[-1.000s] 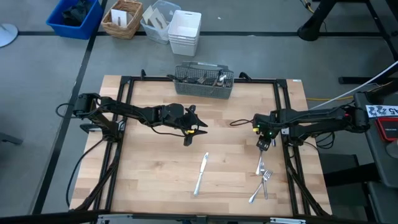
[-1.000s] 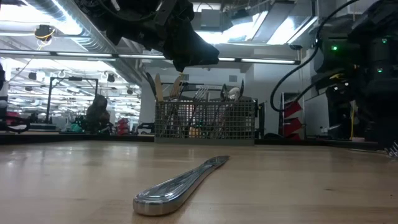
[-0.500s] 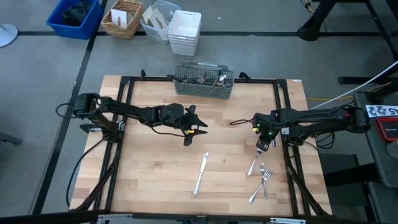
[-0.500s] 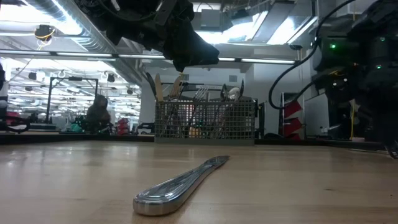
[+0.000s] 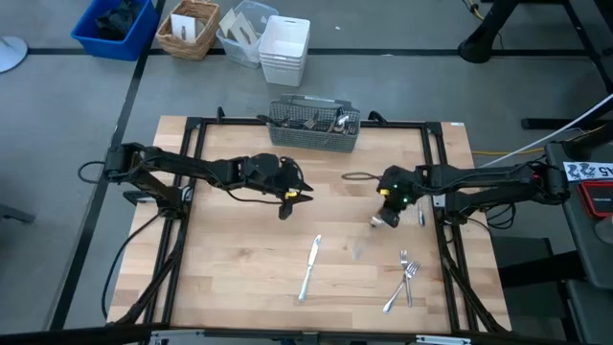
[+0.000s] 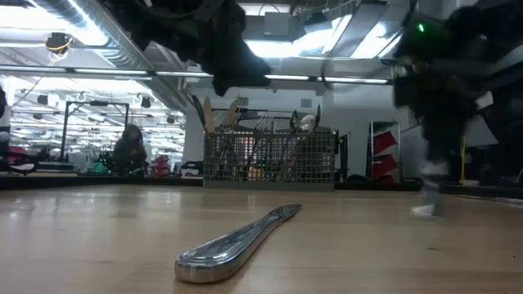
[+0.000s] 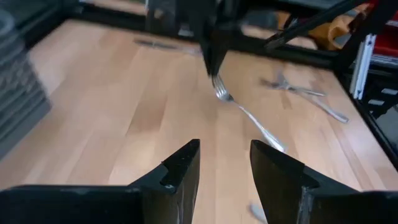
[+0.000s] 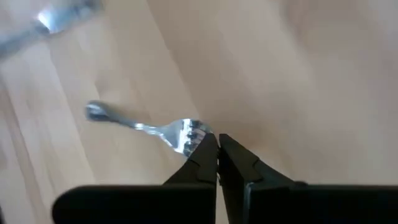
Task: Sort silverware
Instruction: Put the table knife into the gray silverware organizer
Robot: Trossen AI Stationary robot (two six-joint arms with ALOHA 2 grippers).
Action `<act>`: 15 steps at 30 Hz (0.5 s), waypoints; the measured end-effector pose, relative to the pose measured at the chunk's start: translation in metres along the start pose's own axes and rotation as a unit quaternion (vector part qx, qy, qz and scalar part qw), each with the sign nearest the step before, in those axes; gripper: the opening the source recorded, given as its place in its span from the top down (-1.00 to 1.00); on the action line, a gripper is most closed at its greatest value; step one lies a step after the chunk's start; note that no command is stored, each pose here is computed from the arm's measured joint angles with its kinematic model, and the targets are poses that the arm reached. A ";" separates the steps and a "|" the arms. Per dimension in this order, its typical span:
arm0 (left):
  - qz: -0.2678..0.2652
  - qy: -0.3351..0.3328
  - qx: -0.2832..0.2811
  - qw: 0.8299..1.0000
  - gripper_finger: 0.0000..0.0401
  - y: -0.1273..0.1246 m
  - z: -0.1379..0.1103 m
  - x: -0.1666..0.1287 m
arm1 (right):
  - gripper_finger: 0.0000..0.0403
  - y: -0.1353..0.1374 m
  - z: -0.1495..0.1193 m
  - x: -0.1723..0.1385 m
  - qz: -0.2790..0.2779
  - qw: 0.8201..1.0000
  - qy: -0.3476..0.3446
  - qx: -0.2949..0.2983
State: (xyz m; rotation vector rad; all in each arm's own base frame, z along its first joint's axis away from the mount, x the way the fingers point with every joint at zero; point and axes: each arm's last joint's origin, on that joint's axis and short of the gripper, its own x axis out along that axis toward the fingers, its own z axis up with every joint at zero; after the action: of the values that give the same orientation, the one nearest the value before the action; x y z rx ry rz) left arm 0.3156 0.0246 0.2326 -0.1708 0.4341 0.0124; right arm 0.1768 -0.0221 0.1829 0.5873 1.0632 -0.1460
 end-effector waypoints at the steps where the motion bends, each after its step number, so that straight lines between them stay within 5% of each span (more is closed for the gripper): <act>1: 0.004 0.011 -0.005 1.000 0.34 0.001 0.000 -0.004 | 0.96 0.003 0.007 -0.004 -0.001 1.000 -0.021 -0.012; 8: 0.023 0.056 -0.026 0.998 0.34 0.007 -0.001 -0.025 | 0.98 0.030 0.057 -0.049 -0.059 0.973 -0.184 -0.125; 15: 0.040 0.066 -0.034 0.996 0.34 0.014 -0.001 -0.030 | 0.98 0.057 0.099 -0.104 -0.162 0.894 -0.336 -0.250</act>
State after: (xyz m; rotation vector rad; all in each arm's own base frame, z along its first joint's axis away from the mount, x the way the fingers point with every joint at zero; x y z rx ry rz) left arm 0.2870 0.0388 0.2423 -0.2215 0.5727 0.0957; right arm 0.2245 -0.0429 0.3279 -0.1254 0.4723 -0.3279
